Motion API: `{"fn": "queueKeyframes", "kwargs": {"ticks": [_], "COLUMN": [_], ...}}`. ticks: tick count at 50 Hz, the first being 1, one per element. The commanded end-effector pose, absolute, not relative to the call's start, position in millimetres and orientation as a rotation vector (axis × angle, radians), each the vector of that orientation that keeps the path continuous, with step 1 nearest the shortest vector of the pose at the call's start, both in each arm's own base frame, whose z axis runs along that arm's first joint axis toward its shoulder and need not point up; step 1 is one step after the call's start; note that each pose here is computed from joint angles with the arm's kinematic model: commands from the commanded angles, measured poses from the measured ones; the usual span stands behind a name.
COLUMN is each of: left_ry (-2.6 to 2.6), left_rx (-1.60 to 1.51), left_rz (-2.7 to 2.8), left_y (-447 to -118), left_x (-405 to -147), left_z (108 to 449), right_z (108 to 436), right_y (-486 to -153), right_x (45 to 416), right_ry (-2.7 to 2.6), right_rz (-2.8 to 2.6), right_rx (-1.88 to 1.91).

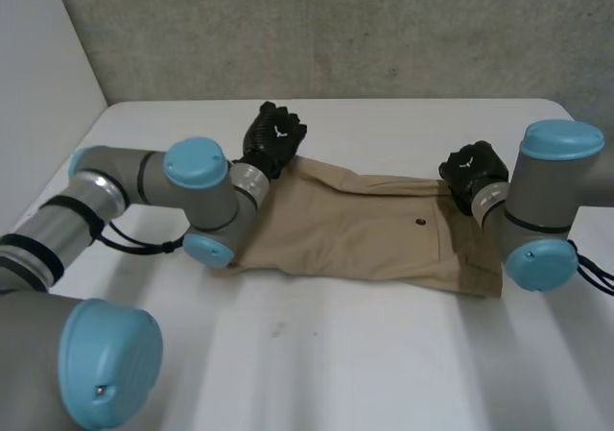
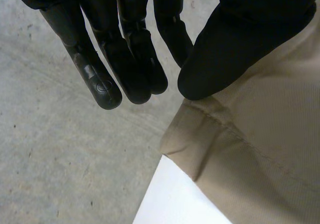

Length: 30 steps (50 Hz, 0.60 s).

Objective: Fold the shorts.

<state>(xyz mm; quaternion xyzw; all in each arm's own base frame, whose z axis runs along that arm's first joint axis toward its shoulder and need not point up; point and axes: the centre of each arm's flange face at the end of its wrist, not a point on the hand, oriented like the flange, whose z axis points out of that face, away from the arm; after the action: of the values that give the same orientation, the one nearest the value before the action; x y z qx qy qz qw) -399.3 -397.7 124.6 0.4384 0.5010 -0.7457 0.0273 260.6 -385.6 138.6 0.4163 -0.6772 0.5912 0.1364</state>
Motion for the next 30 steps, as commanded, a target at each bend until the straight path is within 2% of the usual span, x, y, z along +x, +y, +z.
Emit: {"fn": "queueKeyframes", "kwargs": {"ticks": [1, 3, 5, 6, 7, 10, 12, 17, 18, 21, 22, 30], "left_ry": [1.358, 1.283, 1.231, 1.231, 1.196, 1.206, 1.266, 1.444, 1.599, 1.728, 1.932, 2.511], "left_rx": [1.269, 1.207, 1.137, 1.137, 1.016, 0.981, 0.966, 1.011, 1.043, 1.058, 1.058, 0.906], "left_rz": [-2.468, -2.527, -2.564, -2.565, -2.600, -2.601, -2.598, -2.568, -2.523, -2.480, -2.410, -2.061], "left_y": [-385, -381, -379, -379, -371, -364, -345, -319, -305, -296, -283, -260], "left_x": [-416, -417, -414, -414, -405, -399, -391, -376, -366, -358, -347, -305], "left_z": [127, 147, 167, 167, 199, 212, 231, 238, 237, 234, 230, 208], "right_z": [184, 217, 236, 245, 252, 279, 280, 258, 250, 237, 227, 185], "right_y": [-398, -393, -387, -384, -382, -361, -357, -319, -308, -294, -287, -271], "right_x": [263, 261, 259, 257, 254, 247, 245, 238, 236, 231, 226, 213], "right_ry": [-1.821, -1.784, -1.776, -1.777, -1.783, -1.830, -1.854, -2.110, -2.188, -2.307, -2.376, -2.515], "right_rz": [1.900, 2.003, 2.066, 2.092, 2.112, 2.200, 2.201, 2.065, 2.012, 1.930, 1.875, 1.763], "right_rx": [1.067, 0.993, 0.945, 0.923, 0.900, 0.815, 0.807, 0.891, 0.921, 0.950, 0.954, 0.967]}}
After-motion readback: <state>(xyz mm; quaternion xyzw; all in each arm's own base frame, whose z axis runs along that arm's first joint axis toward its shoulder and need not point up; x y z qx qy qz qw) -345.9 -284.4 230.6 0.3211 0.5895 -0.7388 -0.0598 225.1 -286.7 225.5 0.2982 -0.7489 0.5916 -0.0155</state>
